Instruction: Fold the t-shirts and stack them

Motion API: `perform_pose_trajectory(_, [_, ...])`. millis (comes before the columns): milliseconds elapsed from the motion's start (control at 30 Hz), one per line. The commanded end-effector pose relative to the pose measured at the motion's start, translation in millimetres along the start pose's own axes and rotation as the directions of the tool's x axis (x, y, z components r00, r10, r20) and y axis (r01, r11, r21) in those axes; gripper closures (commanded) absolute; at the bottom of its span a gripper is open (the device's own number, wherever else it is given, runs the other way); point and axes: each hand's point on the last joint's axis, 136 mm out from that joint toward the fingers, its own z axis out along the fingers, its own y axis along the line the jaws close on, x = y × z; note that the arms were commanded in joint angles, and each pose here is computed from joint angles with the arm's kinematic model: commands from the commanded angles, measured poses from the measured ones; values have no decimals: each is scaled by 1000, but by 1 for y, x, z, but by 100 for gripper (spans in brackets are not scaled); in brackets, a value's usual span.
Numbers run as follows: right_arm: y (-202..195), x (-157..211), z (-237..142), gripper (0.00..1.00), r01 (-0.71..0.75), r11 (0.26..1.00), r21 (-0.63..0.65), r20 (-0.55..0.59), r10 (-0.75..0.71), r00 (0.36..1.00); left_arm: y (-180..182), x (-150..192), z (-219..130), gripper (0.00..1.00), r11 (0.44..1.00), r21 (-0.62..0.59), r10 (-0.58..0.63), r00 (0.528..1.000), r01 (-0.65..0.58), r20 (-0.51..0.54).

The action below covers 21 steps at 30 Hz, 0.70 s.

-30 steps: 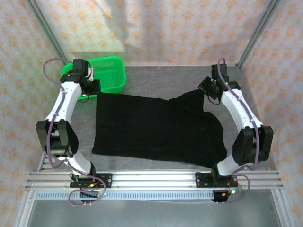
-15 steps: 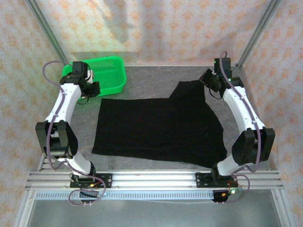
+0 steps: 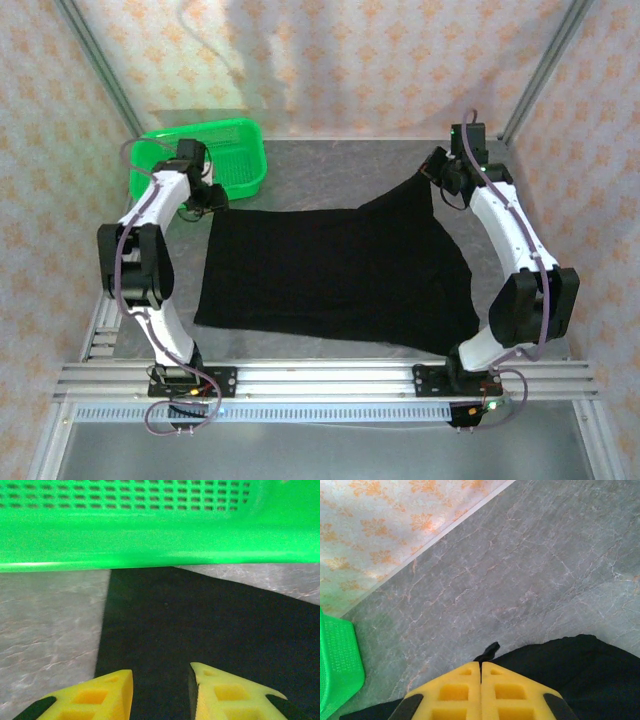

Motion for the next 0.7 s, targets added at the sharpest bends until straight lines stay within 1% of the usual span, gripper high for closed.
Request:
perform_pose_trajectory(0, [-2, -3, -5, 100, -9, 1000, -2, 23, 9, 1000, 3, -5, 18, 65, 999, -34, -17, 999, 18, 27])
perform_pose_trajectory(67, [-2, -2, -5, 100, -12, 1000, -3, 20, 12, 1000, 8, -5, 35, 65, 998, -60, -25, 999, 26, 21])
perform_pose_trajectory(167, [-3, 2, -5, 100, -25, 1000, -7, 12, 25, 1000, 15, -15, 49, 60, 996, -84, -32, 999, 35, 39])
perform_pose_trajectory(267, [-6, 6, -3, 100, -31, 1000, -1, 3, 31, 1000, 20, -28, 56, 52, 993, -114, -25, 998, 32, 64])
perform_pose_trajectory(333, [-9, 9, -4, 100, -34, 999, 6, -1, 35, 999, 21, -33, 62, 49, 993, -112, -22, 998, 28, 56])
perform_pose_trajectory(467, [-15, 14, -4, 100, -41, 999, 20, -4, 41, 999, 25, -41, 73, 47, 991, -132, -25, 998, 33, 62])
perform_pose_trajectory(533, [-17, 17, -4, 100, -44, 999, 21, -8, 45, 999, 21, -46, 75, 47, 994, -108, -28, 997, 36, 72])
perform_pose_trajectory(667, [-20, 19, -5, 100, -44, 998, 35, -8, 45, 999, 24, -43, 81, 47, 992, -122, -25, 999, 31, 48])
